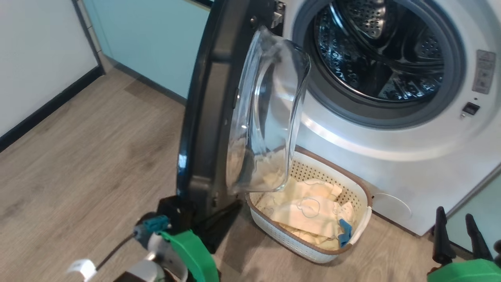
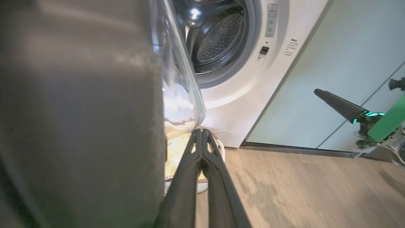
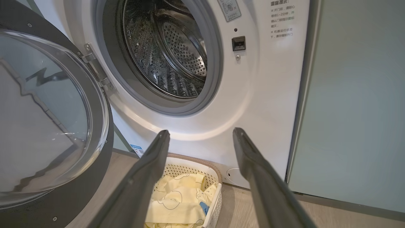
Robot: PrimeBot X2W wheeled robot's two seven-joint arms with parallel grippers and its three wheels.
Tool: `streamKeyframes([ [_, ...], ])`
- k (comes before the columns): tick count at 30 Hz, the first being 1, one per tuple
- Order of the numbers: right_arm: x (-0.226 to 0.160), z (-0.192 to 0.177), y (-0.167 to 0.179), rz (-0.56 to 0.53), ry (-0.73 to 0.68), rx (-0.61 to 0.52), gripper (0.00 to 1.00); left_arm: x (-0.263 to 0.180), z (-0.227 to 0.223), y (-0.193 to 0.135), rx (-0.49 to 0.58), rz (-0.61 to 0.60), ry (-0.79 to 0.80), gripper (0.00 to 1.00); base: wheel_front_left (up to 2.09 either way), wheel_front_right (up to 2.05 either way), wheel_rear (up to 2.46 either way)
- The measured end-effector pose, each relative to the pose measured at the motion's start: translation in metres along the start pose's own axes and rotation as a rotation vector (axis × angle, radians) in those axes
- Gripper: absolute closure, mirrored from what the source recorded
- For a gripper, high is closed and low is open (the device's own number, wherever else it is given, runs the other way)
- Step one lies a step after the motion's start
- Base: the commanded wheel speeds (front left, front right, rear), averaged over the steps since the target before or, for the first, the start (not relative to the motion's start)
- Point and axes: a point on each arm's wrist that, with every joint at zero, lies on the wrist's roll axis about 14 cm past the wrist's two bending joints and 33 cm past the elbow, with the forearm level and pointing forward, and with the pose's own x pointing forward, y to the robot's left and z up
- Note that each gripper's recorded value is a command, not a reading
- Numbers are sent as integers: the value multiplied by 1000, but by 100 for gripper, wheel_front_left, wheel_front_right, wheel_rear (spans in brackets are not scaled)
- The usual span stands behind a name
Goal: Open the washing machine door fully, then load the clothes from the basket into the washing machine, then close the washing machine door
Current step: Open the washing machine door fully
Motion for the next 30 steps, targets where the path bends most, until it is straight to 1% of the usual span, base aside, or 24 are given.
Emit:
streamKeyframes([
  [4, 4, -1, 7, 20, 4, -2, 0, -7, 5, 17, 12, 59, -11, 100, 0, 0, 0],
  [11, 9, -3, 15, 47, 12, -2, 0, -16, 7, 31, 12, 110, -18, 100, 0, 0, 0],
  [15, 11, -5, 19, 59, 18, -2, 0, -25, 7, 44, 13, 164, -26, 100, 0, 0, 0],
  [30, 14, -10, 22, 70, 30, 2, 0, -41, 8, 94, 20, 329, -55, 100, 0, 0, 0],
])
